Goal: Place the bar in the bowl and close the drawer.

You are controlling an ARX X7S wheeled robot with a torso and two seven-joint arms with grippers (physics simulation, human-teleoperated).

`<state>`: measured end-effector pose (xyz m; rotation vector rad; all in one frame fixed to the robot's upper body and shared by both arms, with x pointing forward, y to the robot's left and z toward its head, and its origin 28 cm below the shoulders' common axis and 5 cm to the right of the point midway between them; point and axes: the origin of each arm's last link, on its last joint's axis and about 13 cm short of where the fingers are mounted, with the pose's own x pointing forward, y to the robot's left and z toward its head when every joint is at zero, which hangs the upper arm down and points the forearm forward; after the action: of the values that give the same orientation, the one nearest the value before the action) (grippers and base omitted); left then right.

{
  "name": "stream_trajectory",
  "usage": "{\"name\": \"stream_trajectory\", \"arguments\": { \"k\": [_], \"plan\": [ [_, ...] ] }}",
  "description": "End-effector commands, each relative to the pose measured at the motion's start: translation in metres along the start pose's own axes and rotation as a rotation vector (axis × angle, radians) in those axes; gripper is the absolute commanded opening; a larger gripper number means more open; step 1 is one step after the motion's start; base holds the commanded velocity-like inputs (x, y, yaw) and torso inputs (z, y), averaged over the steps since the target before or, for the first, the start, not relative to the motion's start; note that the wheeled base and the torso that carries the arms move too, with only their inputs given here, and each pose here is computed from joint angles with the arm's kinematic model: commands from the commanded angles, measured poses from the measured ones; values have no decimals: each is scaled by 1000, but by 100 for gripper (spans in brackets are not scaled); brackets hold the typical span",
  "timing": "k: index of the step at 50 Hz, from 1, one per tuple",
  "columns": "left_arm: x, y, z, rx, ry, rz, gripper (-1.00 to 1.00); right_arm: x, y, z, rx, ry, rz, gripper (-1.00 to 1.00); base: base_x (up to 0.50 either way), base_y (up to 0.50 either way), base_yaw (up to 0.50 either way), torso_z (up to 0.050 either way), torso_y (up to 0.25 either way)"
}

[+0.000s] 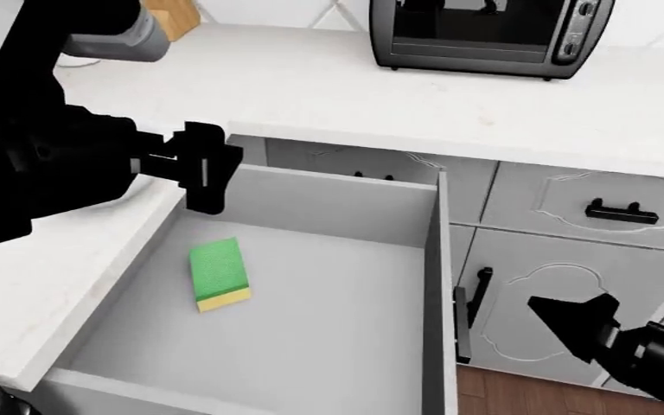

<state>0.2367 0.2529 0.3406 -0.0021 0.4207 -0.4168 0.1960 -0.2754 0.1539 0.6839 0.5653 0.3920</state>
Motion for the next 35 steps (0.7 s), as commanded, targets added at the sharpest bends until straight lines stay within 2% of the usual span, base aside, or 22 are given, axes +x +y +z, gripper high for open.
{"name": "stream_trajectory", "arguments": {
  "k": [1, 14, 35],
  "plan": [
    [1, -1, 0, 1, 4, -2, 100, 17, -26, -23, 90, 31, 28, 100, 0, 0, 0, 0, 0],
    [4, -1, -1, 7, 9, -1, 100, 37, -45, -40, 139, 97, 42, 100, 0, 0, 0, 0, 0],
    [4, -1, -2, 4, 11, 0, 100, 58, -55, -64, 173, 191, 74, 100, 0, 0, 0, 0, 0]
  ]
}}
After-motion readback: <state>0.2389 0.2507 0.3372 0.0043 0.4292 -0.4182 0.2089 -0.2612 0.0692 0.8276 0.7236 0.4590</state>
